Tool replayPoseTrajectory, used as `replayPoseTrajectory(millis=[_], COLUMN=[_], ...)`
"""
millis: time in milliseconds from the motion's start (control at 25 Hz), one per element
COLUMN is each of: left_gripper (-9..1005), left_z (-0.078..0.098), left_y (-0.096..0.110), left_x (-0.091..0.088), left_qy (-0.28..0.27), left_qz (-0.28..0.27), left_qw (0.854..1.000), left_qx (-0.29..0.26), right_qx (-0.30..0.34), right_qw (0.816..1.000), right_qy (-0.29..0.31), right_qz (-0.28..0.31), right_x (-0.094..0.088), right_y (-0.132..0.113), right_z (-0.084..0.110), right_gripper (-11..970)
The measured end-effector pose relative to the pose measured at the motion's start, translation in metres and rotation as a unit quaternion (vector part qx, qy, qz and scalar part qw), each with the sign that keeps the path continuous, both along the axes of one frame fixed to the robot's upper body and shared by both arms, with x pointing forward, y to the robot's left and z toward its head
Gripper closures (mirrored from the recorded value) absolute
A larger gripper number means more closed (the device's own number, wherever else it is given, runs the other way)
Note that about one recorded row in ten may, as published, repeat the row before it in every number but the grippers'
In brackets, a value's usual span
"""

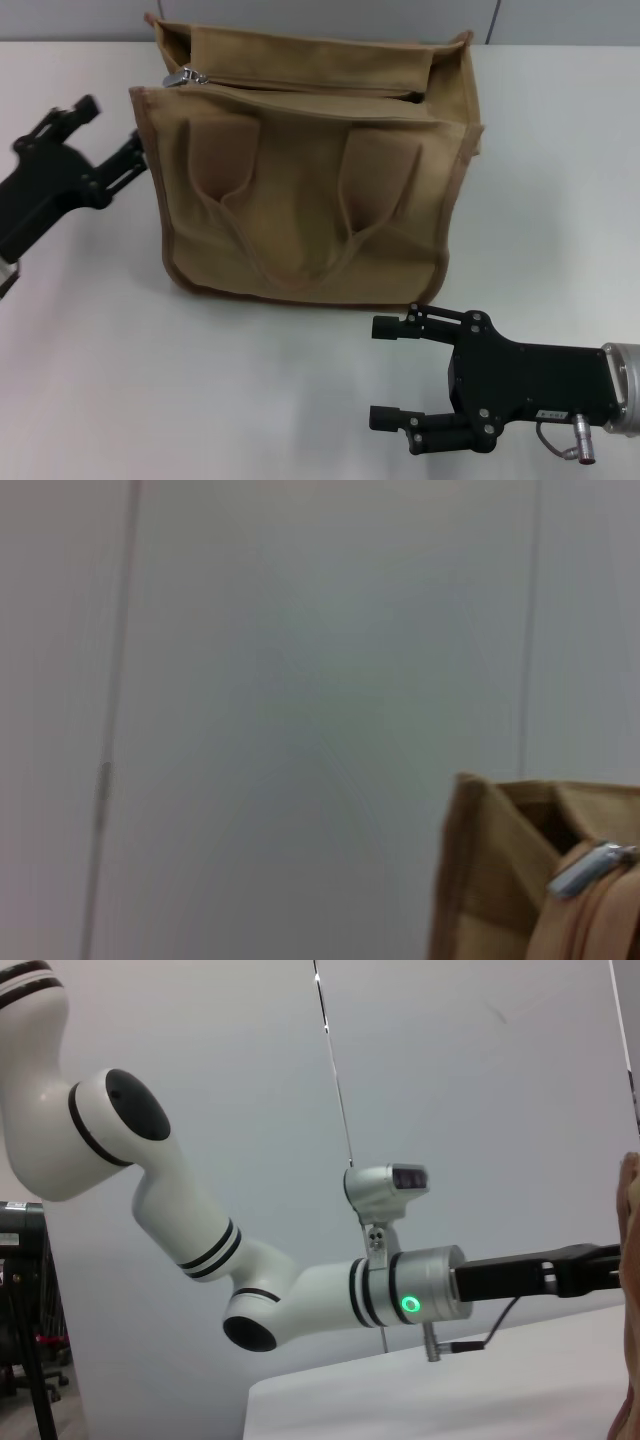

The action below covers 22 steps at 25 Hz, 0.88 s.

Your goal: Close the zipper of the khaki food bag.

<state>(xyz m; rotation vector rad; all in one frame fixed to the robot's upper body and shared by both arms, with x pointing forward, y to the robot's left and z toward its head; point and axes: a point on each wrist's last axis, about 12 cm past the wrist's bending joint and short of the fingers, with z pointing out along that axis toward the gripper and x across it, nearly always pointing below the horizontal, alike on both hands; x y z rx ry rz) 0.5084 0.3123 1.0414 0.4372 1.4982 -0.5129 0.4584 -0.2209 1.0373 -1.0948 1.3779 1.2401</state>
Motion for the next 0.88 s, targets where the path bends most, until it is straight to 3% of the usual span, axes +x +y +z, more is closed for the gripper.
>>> replayPoseTrajectory(millis=[240,400,880], left_gripper=[241,245,255], left_z=[0.004,0.010,0.017], left_y=[-0.016,-0.019,-0.020], left_x=[0.012,0.017,0.011], left_qy=[-0.019,-0.036,-0.064], left_qz=[-0.016,0.003,-0.007], left_qw=[1.000,0.999,0.996], left_qx=[0.006,-0.027,-0.060], right_qx=[0.003,0.001,-0.006], right_qw=[1.000,1.000,1.000], right_qy=[0.002,0.001,-0.003], right_qz=[-0.003,-0.004,-0.009], right_x=[-0.001,0.001,0.005], right_y=[0.001,0.002,0.003], right_z=[0.000,0.000,0.000], right_gripper=[133,133,133])
